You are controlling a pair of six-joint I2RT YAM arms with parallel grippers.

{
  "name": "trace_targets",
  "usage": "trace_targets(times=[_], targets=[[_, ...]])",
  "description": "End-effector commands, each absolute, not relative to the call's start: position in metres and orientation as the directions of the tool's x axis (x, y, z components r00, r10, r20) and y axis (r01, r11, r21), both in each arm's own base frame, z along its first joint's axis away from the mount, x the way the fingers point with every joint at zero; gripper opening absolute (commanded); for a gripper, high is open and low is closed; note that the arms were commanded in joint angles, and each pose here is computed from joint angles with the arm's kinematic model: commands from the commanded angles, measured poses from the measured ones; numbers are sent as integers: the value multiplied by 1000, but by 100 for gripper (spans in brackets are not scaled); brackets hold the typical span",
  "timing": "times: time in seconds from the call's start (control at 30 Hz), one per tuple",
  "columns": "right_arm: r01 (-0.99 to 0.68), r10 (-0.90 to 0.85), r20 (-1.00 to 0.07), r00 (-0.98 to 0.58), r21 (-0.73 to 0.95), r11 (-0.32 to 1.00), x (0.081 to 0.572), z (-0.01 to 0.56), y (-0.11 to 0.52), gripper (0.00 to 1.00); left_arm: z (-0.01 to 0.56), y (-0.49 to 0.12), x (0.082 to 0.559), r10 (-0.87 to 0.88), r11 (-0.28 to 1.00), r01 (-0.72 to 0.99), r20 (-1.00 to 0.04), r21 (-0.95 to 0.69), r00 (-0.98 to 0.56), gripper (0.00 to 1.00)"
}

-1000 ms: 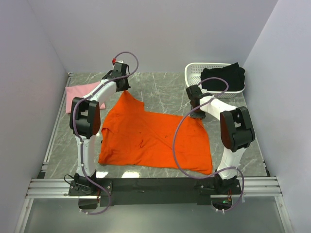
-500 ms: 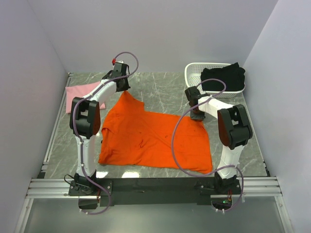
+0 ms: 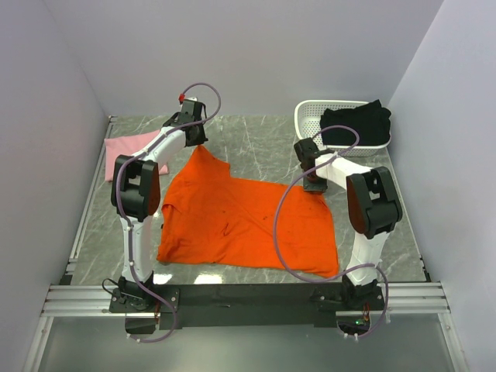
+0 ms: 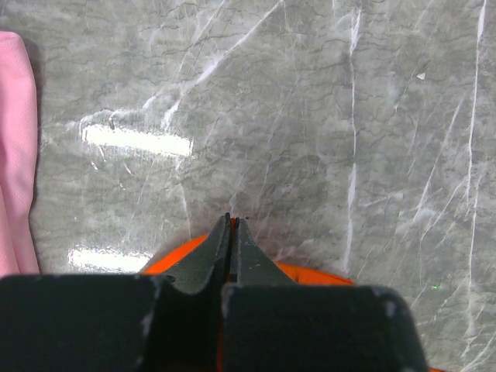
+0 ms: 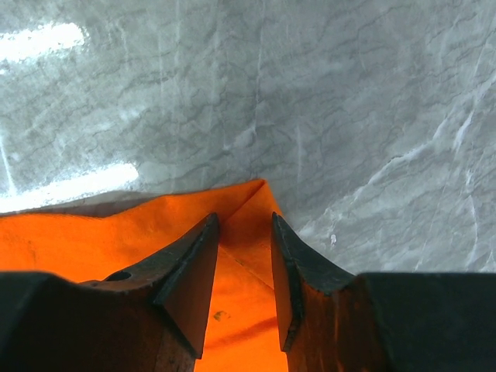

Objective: Fold and stack the t-shirts
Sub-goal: Fold the tshirt

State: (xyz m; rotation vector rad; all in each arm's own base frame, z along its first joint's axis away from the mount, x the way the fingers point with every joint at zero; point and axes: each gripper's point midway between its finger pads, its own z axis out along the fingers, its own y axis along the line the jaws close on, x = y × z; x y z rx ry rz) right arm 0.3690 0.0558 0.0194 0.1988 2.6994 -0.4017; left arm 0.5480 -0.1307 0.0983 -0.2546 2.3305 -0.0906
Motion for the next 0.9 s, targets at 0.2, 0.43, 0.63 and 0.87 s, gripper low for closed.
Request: trace_targets(times=[0.2, 0.43, 0.63, 0.87], targets=[[180, 46, -457, -888, -255, 950, 378, 41, 63, 42, 131, -130, 553, -206, 979, -132, -747, -158, -632, 0], [190, 51, -482, -875, -244, 951, 379, 46, 63, 42, 132, -129, 553, -205, 979, -132, -749, -157, -630, 1], [186, 55, -509, -859, -210, 960, 383, 57, 69, 44, 128, -131, 553, -203, 979, -128, -743, -158, -637, 1], [173, 44, -489, -871, -221, 960, 385, 50, 69, 45, 128, -132, 553, -203, 979, -125, -741, -161, -640, 1]])
